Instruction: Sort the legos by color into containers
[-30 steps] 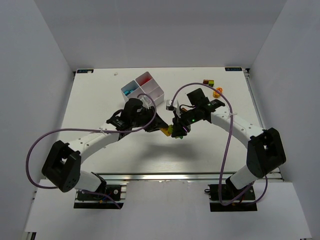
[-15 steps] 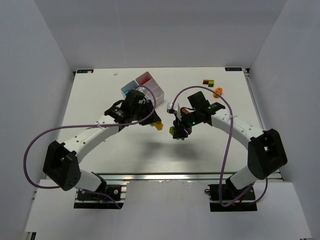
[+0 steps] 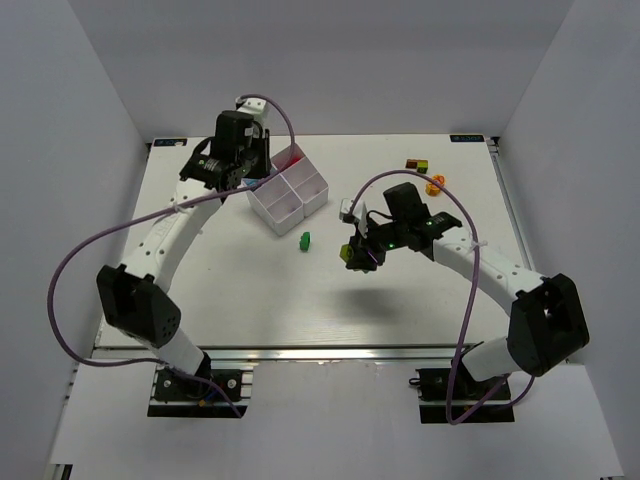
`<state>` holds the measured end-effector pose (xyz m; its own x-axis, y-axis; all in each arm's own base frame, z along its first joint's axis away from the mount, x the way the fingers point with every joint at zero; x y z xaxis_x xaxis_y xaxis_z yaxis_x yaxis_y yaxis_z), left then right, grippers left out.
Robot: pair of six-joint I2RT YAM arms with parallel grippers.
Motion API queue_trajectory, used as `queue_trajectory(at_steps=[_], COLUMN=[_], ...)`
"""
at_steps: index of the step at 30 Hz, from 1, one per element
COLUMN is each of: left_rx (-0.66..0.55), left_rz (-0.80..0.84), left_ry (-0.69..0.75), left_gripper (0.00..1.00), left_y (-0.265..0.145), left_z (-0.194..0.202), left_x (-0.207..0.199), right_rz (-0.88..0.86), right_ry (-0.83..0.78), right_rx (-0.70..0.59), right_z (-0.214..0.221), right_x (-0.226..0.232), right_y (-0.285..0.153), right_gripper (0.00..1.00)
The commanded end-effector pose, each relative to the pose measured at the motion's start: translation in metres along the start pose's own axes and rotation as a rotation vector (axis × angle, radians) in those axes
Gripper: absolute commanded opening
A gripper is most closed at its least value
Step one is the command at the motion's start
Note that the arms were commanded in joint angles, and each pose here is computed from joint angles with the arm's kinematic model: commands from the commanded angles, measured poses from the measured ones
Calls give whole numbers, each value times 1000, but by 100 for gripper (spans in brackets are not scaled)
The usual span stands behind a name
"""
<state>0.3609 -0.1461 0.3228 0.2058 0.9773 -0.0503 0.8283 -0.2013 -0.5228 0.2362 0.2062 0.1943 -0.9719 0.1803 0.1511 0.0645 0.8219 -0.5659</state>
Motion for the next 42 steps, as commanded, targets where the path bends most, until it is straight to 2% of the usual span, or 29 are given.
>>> queue_trajectory(at_steps=[1,6,9,19,22,23,26,32,33,38,39,42], left_rx=[27,9,-17,23,34,43,35,63,64,65,68,72], left_rz=[30,67,139,175,173,169,160,160,154,141,138,132], left_ry=[277,445,451,429,428,426,414,393,390,375,377,371], left_gripper=[8,5,5,6,13,20,31,37,43,56,63,64], left_y=[22,48,61,91,95,97,100,111,112,115,114,112], left_z=[-2,1,2,22,31,36,38,46,46,46,46,44], left_x=[22,26,19,15,16,16,17,16,16,16,17,17], right_rz=[39,50,56,66,66,66,66,65,65,68,69,70], right_ry=[-30,-24,-16,4,11,11,14,23,22,23,24,26], right_rx=[-58,-67,-72,-78,-77,-79,-79,-80,-81,-81,-79,-80], right_z=[-10,-7,-7,-2,-1,-2,-3,-4,-5,-4,-4,-5], right_x=[-2,-5,-7,-12,-13,-13,-15,-16,-16,-16,-16,-16], right_y=[-9,-11,-12,-14,-14,-14,-14,-14,-14,-15,-15,-16], right_gripper=[0,0,0,0,0,0,0,0,0,0,0,0])
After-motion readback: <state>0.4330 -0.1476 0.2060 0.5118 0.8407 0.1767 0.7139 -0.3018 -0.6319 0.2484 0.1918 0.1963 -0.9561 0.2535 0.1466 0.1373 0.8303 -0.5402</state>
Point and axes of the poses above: each gripper's point midway between its finger pads, its own y axis out along the fingers, its own x axis along the line the jaws close on, z = x × y, the point moved 8 cm from there along -y, back along the fingers, and after that the axes turned 4 degrees about y, right-handed, at the moved point
